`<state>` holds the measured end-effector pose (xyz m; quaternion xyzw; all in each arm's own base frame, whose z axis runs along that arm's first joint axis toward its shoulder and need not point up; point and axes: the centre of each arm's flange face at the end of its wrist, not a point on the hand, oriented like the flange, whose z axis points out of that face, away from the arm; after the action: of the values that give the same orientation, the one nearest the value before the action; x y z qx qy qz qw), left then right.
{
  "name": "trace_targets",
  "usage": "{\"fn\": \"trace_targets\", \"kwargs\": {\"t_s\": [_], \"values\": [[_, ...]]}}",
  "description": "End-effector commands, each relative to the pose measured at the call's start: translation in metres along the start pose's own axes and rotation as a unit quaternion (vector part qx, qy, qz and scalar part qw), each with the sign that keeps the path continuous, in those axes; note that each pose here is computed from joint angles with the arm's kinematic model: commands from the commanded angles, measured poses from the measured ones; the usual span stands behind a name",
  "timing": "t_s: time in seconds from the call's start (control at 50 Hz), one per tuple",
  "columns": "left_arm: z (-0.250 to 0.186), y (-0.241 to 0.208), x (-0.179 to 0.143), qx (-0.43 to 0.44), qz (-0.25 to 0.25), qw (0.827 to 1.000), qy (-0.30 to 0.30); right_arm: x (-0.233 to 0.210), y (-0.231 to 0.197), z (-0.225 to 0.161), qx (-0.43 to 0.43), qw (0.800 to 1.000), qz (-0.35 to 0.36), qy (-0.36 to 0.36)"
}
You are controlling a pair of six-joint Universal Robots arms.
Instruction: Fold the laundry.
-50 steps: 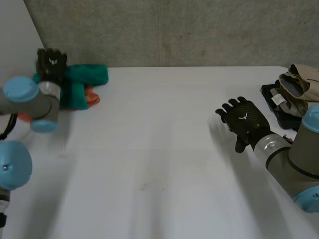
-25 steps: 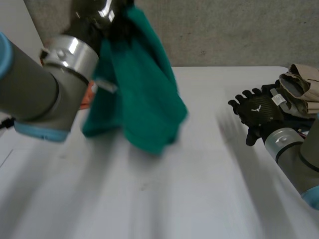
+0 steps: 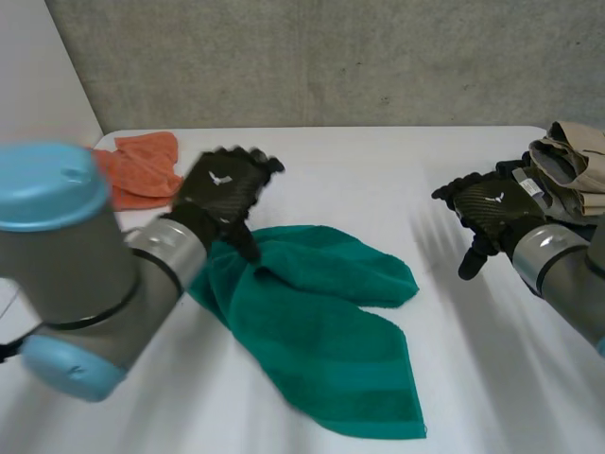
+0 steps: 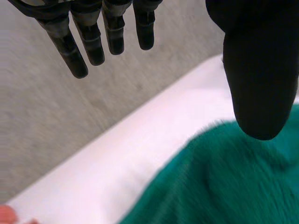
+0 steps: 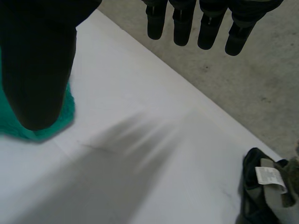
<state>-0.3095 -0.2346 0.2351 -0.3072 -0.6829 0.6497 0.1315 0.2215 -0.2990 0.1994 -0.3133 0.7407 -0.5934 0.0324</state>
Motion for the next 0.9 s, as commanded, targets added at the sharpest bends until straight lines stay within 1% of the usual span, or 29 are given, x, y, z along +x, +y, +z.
{"fn": "trace_targets", "kwargs": {"t_s": [0.02, 0.12, 0.14, 0.2, 0.22, 0.28, 0.32, 0.38, 0.44, 0.54, 0.66, 0.68, 0.72, 0.74, 0.76, 0.78, 0.8, 0.82, 0.84, 0.88, 0.9], "values": [[-0.041, -0.016, -0.020, 0.013, -0.026, 0.999, -0.033, -0.007, -0.017, 0.008, -0.045, 0.998, 0.012, -0.051], [-0.046, 0.015, -0.043, -0.038, -0.067, 0.995, -0.070, -0.025, -0.017, 0.026, -0.081, 0.992, 0.013, -0.096], [-0.046, 0.024, -0.052, -0.052, -0.082, 0.992, -0.083, -0.029, -0.018, 0.027, -0.083, 0.991, 0.012, -0.103], [-0.045, 0.036, -0.064, -0.068, -0.106, 0.987, -0.096, -0.047, -0.015, 0.035, -0.091, 0.988, 0.009, -0.128], [-0.043, 0.044, -0.072, -0.076, -0.123, 0.985, -0.097, -0.050, -0.013, 0.038, -0.092, 0.987, 0.010, -0.131], [-0.035, 0.060, -0.079, -0.096, -0.149, 0.981, -0.080, -0.063, -0.006, 0.045, -0.100, 0.984, 0.021, -0.144], [-0.028, 0.071, -0.081, -0.107, -0.172, 0.978, -0.052, -0.069, -0.001, 0.047, -0.106, 0.982, 0.030, -0.150], [-0.022, 0.079, -0.072, -0.117, -0.197, 0.973, -0.002, -0.084, 0.006, 0.049, -0.111, 0.980, 0.032, -0.162], [-0.012, 0.089, -0.068, -0.128, -0.205, 0.970, 0.021, -0.093, 0.011, 0.055, -0.098, 0.981, 0.027, -0.163], [0.009, 0.098, -0.062, -0.133, -0.201, 0.970, 0.033, -0.097, 0.015, 0.064, -0.077, 0.985, 0.021, -0.156], [0.042, 0.105, -0.057, -0.131, -0.188, 0.973, 0.030, -0.098, 0.011, 0.077, -0.033, 0.990, 0.009, -0.139], [0.051, 0.105, -0.054, -0.130, -0.179, 0.975, 0.029, -0.098, 0.009, 0.079, -0.025, 0.990, 0.008, -0.136], [0.061, 0.101, -0.055, -0.125, -0.172, 0.977, 0.020, -0.095, 0.004, 0.084, -0.009, 0.992, 0.005, -0.123], [0.066, 0.095, -0.058, -0.118, -0.167, 0.979, 0.012, -0.090, -0.003, 0.089, 0.010, 0.995, 0.000, -0.103], [0.078, 0.081, -0.069, -0.100, -0.155, 0.983, -0.014, -0.085, -0.009, 0.093, 0.022, 0.996, -0.004, -0.090], [0.083, 0.071, -0.074, -0.085, -0.146, 0.985, -0.028, -0.081, -0.017, 0.096, 0.038, 0.996, -0.011, -0.075], [0.088, 0.057, -0.081, -0.065, -0.136, 0.988, -0.044, -0.076, -0.026, 0.099, 0.055, 0.997, -0.020, -0.060], [0.091, 0.043, -0.086, -0.044, -0.125, 0.989, -0.058, -0.064, -0.050, 0.103, 0.097, 0.994, -0.038, -0.025], [0.097, 0.012, -0.100, 0.006, -0.107, 0.990, -0.089, -0.058, -0.063, 0.105, 0.121, 0.991, -0.048, -0.004], [0.099, -0.026, -0.113, 0.071, -0.089, 0.987, -0.116, -0.044, -0.095, 0.104, 0.176, 0.981, -0.065, 0.037], [0.098, -0.047, -0.117, 0.110, -0.080, 0.983, -0.125, -0.029, -0.132, 0.098, 0.239, 0.965, -0.071, 0.078]]}}
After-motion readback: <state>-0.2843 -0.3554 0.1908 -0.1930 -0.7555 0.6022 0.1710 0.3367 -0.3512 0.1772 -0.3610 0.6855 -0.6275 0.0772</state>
